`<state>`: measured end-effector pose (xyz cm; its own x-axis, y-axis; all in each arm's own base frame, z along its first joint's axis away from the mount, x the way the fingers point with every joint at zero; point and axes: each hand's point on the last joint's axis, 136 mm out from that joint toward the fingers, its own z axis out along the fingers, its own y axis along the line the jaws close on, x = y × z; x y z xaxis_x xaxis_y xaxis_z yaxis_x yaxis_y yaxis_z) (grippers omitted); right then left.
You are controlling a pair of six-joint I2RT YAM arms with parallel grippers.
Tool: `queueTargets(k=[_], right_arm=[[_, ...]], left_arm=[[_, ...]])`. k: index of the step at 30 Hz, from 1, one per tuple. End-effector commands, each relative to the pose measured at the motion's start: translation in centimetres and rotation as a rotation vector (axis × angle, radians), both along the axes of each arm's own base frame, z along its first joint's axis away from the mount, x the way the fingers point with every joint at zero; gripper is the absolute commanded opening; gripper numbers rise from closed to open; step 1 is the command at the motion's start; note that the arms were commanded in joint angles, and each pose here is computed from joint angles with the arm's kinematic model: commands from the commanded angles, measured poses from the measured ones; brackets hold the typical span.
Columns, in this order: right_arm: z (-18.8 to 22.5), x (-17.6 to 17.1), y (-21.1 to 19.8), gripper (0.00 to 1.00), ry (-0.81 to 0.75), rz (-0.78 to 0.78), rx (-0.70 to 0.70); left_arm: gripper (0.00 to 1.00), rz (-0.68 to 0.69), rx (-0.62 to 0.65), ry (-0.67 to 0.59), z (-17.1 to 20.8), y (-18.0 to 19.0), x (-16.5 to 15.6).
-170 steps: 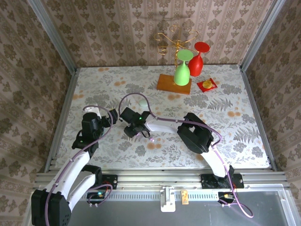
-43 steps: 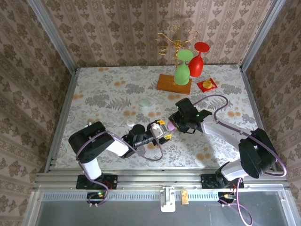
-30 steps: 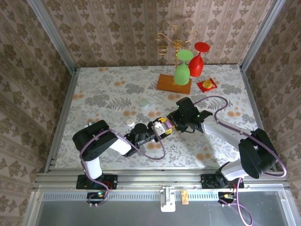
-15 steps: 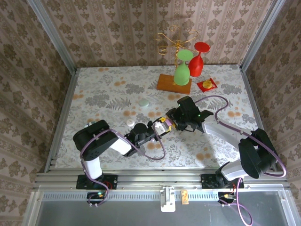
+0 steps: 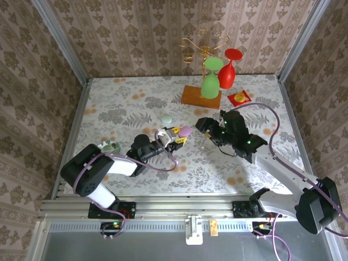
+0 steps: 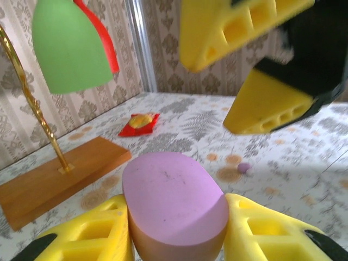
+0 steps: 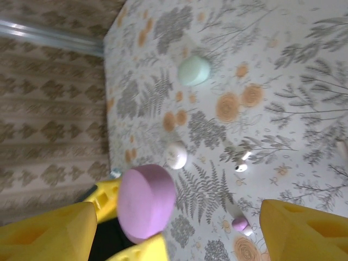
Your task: Insert wireless bluetooth earbuds into charging case
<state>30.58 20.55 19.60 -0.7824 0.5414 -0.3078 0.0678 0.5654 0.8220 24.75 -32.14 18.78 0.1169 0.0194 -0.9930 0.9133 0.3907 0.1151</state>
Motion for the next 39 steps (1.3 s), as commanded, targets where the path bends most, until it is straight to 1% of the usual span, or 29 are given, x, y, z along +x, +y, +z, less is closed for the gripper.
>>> queueTargets(k=[1, 5, 7, 9, 12, 14, 15, 16, 18, 20, 21, 25, 26, 27, 28, 31, 32, 34, 36, 37, 38, 39], right_arm=[[2.2, -0.8, 2.2, 0.79, -0.121, 0.204, 0.122], [4.2, -1.8, 5.0, 0.78, -0.124, 0.363, 0.304], [5.3, -2.0, 5.9, 0.76, -0.131, 0.408, 0.405], [5.9, -1.8, 6.2, 0.73, -0.138, 0.406, 0.463], [6.1, -1.9, 7.0, 0.66, -0.131, 0.433, 0.495], [6.1, -2.0, 7.4, 0.58, -0.129, 0.444, 0.51], [6.2, -2.1, 7.4, 0.52, -0.127, 0.446, 0.517], [6.2, -2.1, 7.4, 0.45, -0.123, 0.449, 0.523], [6.3, -2.2, 7.4, 0.38, -0.121, 0.449, 0.528], [6.6, -2.1, 7.3, 0.26, -0.125, 0.438, 0.537], [6.9, -2.0, 7.3, 0.23, -0.128, 0.438, 0.542], [7.6, -1.8, 7.3, 0.2, -0.137, 0.429, 0.548], [7.8, -1.7, 7.3, 0.19, -0.141, 0.424, 0.549], [8.0, -1.5, 7.2, 0.18, -0.145, 0.412, 0.553], [8.2, -1.3, 7.1, 0.18, -0.15, 0.399, 0.557], [8.9, -0.5, 6.7, 0.18, -0.175, 0.338, 0.568], [9.2, -0.2, 6.6, 0.18, -0.187, 0.321, 0.573], [9.6, 0.4, 6.4, 0.18, -0.198, 0.291, 0.588], [9.7, 0.8, 6.4, 0.17, -0.197, 0.27, 0.613], [9.8, 1.0, 6.4, 0.17, -0.198, 0.262, 0.629], [9.8, 1.0, 6.5, 0.17, -0.195, 0.261, 0.643], [9.9, 1.0, 6.6, 0.17, -0.195, 0.259, 0.655]], left_arm=[[0.29, -0.15, -0.067, 0.054, 2.6, 0.1, -2.2], [0.3, -0.217, -0.074, 0.069, 4.6, 0.1, -2.9], [0.3, -0.242, -0.069, 0.066, 5.2, 0.0, -3.1], [0.3, -0.258, -0.067, 0.068, 5.5, -0.1, -3.1], [0.3, -0.266, -0.083, 0.058, 6.2, -0.1, -3.1], [0.3, -0.269, -0.096, 0.052, 6.7, -0.1, -3.0], [0.3, -0.267, -0.099, 0.054, 6.8, -0.1, -2.9], [0.3, -0.26, -0.1, 0.052, 6.9, 0.0, -2.7], [0.3, -0.245, -0.098, 0.048, 6.8, 0.2, -2.4], [0.31, -0.23, -0.094, 0.045, 6.6, 0.4, -2.0], [0.31, -0.226, -0.093, 0.048, 6.5, 0.5, -1.8], [0.37, -0.216, -0.099, 0.026, 6.9, 0.7, -1.6], [0.42, -0.207, -0.099, 0.019, 7.0, 0.8, -1.5], [0.51, -0.192, -0.1, 0.009, 7.1, 0.8, -1.2], [0.59, -0.17, -0.099, -0.01, 7.2, 0.8, -1.0], [0.73, -0.059, -0.073, -0.083, 6.8, 0.8, -0.1], [0.75, -0.021, -0.067, -0.105, 6.7, 0.8, 0.2], [0.77, 0.026, -0.061, -0.142, 6.6, 0.6, 0.6], [0.76, 0.059, -0.087, -0.168, 7.0, 0.7, 0.8], [0.74, 0.065, -0.105, -0.172, 7.3, 0.8, 0.9], [0.69, 0.069, -0.117, -0.174, 7.4, 0.8, 1.0], [0.62, 0.066, -0.129, -0.172, 7.6, 0.7, 1.1]])
